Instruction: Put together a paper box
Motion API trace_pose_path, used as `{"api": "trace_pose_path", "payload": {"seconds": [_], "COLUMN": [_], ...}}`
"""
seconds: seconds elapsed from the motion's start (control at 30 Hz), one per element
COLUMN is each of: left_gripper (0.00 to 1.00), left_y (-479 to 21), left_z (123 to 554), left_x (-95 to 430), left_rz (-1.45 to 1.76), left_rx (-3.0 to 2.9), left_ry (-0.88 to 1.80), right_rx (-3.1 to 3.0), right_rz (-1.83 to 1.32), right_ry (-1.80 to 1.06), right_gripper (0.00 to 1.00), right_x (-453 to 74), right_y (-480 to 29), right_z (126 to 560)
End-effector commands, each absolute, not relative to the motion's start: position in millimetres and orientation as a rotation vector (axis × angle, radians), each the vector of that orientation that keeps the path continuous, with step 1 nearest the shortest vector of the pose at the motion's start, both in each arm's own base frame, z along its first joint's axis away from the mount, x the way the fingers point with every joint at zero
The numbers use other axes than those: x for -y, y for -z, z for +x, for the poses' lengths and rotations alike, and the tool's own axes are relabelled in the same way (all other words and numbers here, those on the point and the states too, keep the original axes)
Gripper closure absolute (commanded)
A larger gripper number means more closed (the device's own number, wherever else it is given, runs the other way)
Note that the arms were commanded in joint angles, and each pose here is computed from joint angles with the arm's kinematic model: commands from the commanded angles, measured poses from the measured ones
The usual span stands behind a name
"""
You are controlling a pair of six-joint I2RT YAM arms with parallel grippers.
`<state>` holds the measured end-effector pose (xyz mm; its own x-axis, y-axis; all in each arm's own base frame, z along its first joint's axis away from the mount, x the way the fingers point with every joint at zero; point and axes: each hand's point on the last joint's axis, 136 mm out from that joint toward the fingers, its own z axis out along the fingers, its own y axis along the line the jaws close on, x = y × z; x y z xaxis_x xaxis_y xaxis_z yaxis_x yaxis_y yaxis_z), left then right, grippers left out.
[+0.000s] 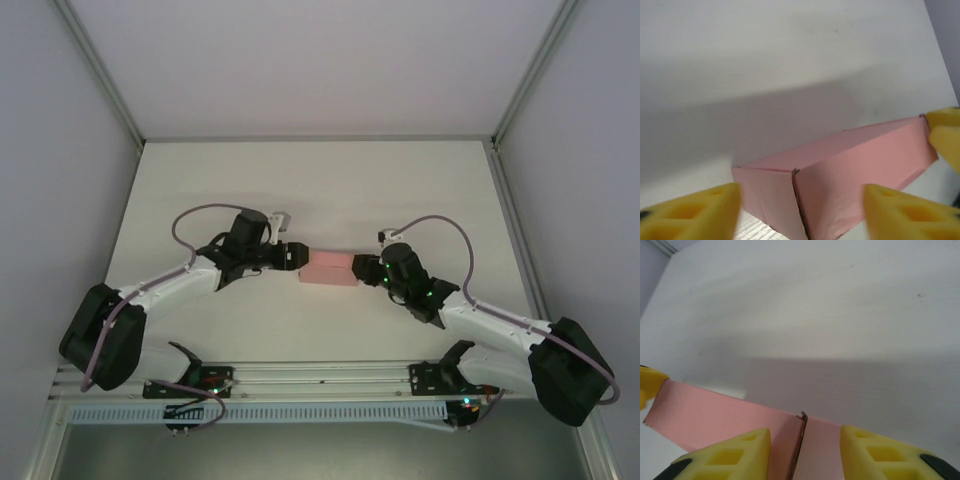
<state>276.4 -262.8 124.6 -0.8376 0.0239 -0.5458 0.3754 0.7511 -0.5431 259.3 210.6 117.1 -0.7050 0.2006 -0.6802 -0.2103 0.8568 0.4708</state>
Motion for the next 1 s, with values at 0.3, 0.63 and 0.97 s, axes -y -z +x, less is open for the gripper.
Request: {"api": "trace_pose_path", "payload": {"seconds": [0.3, 0.63, 0.97], "left_gripper": [0.00, 0.00, 0.00], "left_y": [-231.7, -234.3, -232.8], "left_z": [332.1, 330.3, 334.4], "left_x": [160.8, 53.2, 46.4], "left_rz": [0.028, -0.227, -0.223], "left_rx": [-2.165, -1.980, -1.967], "left_ry": [0.351, 0.183, 0.215], "right_rx": [-2.180, -2.059, -2.184], "right_rz": [-0.734, -1.678, -1.914], "right_ry": [-0.578, -0.454, -0.289], "right_gripper": [0.00, 0.00, 0.09], "right_x": [-253.8, -278.1, -281.9], "right_y": [-180.0, -135.9, -87.1], "right_z": [258.1, 236.7, 253.5]}}
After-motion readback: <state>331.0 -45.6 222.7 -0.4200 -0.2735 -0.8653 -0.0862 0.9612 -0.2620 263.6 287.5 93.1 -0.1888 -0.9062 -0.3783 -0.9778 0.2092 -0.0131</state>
